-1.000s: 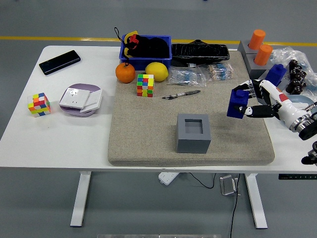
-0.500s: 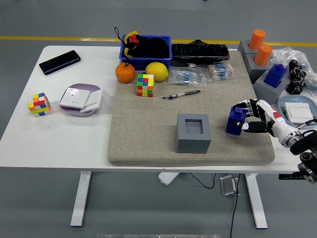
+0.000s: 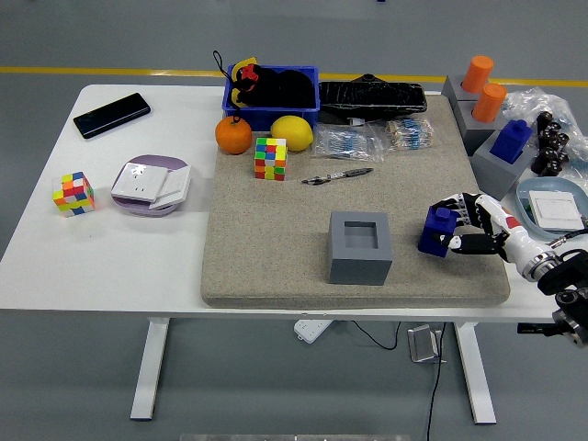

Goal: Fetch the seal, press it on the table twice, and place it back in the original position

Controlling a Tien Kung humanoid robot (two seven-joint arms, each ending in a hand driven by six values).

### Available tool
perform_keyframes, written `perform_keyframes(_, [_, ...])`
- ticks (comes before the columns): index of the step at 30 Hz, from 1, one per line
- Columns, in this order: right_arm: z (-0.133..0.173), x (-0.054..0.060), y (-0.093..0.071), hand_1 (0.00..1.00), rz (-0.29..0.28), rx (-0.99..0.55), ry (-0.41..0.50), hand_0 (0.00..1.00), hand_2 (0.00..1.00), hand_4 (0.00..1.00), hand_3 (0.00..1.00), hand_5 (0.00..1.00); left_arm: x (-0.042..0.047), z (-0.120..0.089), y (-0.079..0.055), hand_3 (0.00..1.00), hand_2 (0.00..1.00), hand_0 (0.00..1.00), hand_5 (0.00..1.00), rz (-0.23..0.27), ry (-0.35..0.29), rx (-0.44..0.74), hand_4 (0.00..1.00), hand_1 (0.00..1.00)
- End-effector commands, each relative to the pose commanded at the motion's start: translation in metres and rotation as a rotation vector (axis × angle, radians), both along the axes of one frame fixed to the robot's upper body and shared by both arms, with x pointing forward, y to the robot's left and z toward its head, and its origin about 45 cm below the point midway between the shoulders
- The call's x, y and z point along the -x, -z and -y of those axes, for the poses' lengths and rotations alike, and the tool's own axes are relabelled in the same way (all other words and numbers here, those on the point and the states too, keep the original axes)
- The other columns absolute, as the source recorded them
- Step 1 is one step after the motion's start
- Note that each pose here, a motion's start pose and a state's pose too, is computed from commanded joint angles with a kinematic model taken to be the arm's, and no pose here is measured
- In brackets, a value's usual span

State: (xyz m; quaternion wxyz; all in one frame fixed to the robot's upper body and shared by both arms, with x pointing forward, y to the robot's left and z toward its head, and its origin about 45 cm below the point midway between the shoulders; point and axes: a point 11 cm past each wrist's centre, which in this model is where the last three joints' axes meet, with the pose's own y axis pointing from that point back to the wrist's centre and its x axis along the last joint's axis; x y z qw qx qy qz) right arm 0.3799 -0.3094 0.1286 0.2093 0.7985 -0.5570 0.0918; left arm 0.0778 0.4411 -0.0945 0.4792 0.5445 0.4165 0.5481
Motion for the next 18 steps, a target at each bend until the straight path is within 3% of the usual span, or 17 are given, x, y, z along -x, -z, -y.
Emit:
perform_keyframes(9, [-0.029, -0.009, -0.056, 0.435, 0.144, -0.040, -0.093, 0.568, 0.453, 0.716, 0.524, 0.002, -0.0009, 0.000, 0.000, 0.753, 0.685, 0.747, 0.307, 0.003, 0.000, 0.000, 0.686, 0.697])
perform_keyframes(18, [-0.069, 0.004, -0.097, 0.435, 0.227, -0.099, -0.224, 0.568, 0.452, 0.712, 0.519, 0.002, 0.0001, -0.001, 0.000, 0.753, 0.685, 0.747, 0.308, -0.002, 0.001, -0.003, 0.688, 0.697])
